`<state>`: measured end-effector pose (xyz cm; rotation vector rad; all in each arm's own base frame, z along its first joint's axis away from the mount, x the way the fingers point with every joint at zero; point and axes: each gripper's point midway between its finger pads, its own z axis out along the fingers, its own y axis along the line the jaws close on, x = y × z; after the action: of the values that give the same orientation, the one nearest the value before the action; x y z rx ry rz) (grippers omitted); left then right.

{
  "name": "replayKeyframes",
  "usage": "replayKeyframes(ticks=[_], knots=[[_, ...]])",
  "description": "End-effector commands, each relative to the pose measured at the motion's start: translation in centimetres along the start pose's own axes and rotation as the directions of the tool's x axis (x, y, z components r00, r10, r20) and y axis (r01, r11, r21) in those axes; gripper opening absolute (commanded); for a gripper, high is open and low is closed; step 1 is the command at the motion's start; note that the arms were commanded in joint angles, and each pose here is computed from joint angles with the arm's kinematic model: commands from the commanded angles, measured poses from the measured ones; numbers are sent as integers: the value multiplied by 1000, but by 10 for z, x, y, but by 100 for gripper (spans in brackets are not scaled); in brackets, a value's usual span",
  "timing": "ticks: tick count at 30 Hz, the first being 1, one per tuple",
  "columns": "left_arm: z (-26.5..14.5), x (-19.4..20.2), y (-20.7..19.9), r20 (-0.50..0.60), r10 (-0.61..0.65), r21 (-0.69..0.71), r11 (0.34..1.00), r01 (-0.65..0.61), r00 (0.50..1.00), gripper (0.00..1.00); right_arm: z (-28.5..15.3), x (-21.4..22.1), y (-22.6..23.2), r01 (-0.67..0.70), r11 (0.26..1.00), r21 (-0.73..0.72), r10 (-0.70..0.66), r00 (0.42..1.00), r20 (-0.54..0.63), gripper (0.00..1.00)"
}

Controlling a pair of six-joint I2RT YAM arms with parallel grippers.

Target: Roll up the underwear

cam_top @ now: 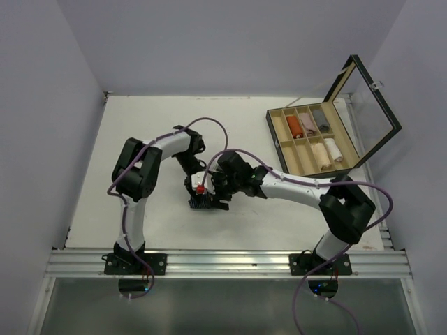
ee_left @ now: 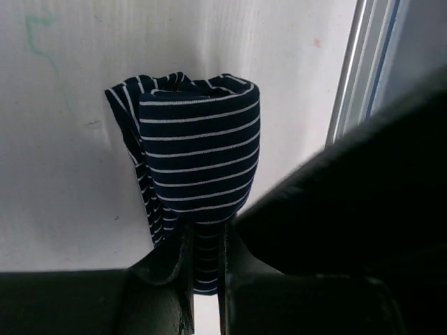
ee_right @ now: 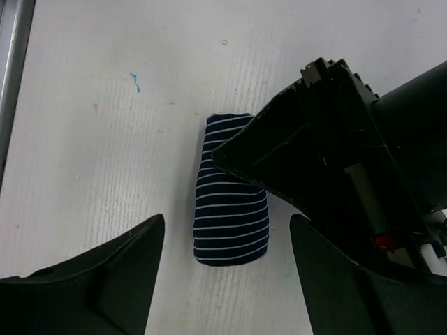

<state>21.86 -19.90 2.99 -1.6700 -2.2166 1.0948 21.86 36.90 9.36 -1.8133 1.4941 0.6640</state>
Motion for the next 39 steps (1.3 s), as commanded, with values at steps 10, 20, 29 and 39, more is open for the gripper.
replayKeyframes(ticks=[10, 20, 29, 39], knots=[[38, 33, 46, -123, 13, -38, 999, -18, 992, 7, 27, 12, -1, 54, 999, -6, -54, 998, 35, 77], [41, 29, 47, -102, 0, -14, 1000, -2, 995, 8, 53, 20, 16, 75, 995, -65, -72, 997, 35, 75], [38, 20, 48, -56, -11, -4, 1000, 11, 998, 13, 66, 53, 25, 92, 992, -84, -96, 995, -38, 51], [-17, -1, 57, 47, -6, -125, 992, 12, 999, 26, 57, 73, 36, 45, 991, -124, -62, 988, -139, 0]])
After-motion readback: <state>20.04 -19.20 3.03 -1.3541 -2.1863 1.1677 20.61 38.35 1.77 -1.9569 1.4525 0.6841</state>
